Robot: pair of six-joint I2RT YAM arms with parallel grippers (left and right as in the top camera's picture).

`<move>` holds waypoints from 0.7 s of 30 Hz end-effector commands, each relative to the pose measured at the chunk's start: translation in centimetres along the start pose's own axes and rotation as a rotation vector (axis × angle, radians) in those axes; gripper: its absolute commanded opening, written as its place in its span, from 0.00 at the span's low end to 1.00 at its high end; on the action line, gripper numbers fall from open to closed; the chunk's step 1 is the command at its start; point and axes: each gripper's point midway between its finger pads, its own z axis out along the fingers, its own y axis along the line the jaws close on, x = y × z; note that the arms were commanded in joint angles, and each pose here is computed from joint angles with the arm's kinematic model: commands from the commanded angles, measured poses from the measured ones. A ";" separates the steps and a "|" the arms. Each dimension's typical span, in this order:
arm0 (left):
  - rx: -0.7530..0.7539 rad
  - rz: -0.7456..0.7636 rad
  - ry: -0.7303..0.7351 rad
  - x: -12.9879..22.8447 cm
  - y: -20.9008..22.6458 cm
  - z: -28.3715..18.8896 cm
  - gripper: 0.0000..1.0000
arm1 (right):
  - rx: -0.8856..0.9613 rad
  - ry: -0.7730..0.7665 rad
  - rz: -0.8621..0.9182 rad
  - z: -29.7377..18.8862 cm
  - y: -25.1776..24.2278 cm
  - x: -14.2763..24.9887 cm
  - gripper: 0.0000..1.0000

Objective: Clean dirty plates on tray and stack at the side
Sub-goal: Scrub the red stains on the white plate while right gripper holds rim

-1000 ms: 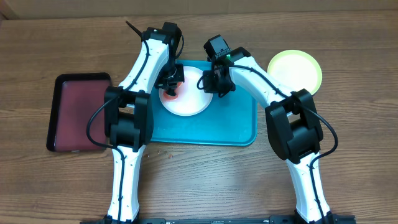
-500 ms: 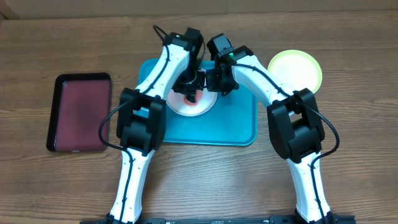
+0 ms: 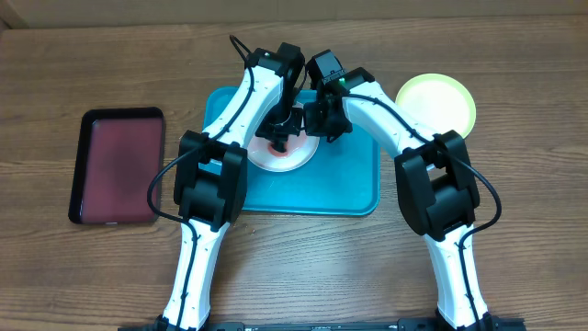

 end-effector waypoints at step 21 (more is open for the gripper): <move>0.316 -0.097 -0.077 -4.4 0.4 0.4 0.04 | 0.040 0.013 0.007 0.8 -0.6 0.7 0.04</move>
